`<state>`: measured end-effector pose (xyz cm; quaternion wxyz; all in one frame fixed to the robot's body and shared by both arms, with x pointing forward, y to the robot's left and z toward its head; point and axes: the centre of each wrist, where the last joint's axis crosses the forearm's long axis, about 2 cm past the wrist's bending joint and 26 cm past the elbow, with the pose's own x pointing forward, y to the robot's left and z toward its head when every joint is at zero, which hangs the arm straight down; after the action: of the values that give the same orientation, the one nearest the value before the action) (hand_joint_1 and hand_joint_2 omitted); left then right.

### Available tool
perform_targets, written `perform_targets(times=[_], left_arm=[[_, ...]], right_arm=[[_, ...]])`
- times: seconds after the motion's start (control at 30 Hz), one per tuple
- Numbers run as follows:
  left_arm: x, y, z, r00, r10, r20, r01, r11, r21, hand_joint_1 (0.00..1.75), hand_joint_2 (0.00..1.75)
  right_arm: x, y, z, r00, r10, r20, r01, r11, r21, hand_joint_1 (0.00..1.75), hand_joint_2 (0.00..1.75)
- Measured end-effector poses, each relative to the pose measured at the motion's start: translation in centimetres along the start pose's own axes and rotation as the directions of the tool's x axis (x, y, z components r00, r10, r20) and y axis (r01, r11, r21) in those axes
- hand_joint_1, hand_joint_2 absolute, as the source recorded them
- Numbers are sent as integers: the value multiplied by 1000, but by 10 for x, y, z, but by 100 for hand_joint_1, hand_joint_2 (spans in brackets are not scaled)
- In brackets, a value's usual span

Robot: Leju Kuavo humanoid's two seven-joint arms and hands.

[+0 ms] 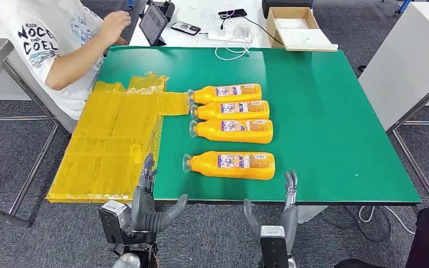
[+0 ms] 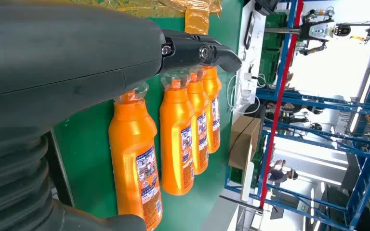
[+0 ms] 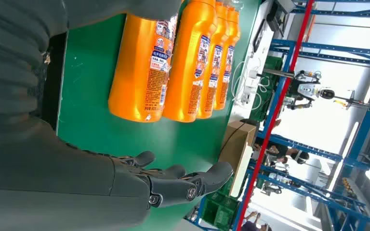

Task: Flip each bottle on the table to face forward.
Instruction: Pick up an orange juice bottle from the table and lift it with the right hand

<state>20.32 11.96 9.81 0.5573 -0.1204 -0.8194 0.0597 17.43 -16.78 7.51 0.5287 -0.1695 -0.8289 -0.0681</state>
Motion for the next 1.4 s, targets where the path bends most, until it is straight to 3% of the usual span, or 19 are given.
perform_targets(times=[0.03, 0.07, 0.13, 0.83, 0.97, 1.1, 1.23, 1.4], left_arm=[[0, 0, 0, 1000, -1, 0, 1, 1000, -1, 103, 175], [0, 0, 0, 1000, -1, 1, 1, 1000, -1, 77, 175], [0, 0, 0, 1000, -2, 1, 2, 1000, -2, 0, 175], [0, 1, 0, 999, -36, 9, 36, 999, 15, 0, 175], [2, 6, -3, 987, -155, 52, 154, 988, 21, 0, 175], [2, 8, -3, 983, -172, 57, 171, 985, 21, 0, 175], [2, 8, -4, 982, -179, 62, 179, 984, 14, 0, 175], [2, 8, -6, 982, -182, 61, 183, 983, -12, 0, 175]], right_arm=[[0, 0, 0, 1000, 0, 0, 0, 1000, 0, 0, 175], [0, 0, 0, 1000, 0, 0, 0, 1000, -1, 0, 175], [0, 0, 0, 1000, 0, -1, 0, 1000, -3, 0, 175], [1, -1, -3, 999, 44, 21, -44, 999, 4, 0, 175], [1, -20, -39, 953, 268, 140, -280, 958, 68, 0, 175], [-3, -36, -62, 927, 330, 177, -346, 936, 71, 0, 175], [-5, -45, -75, 907, 382, 178, -402, 912, 89, 0, 175], [-13, -62, -110, 860, 495, 123, -510, 840, 187, 0, 175]])
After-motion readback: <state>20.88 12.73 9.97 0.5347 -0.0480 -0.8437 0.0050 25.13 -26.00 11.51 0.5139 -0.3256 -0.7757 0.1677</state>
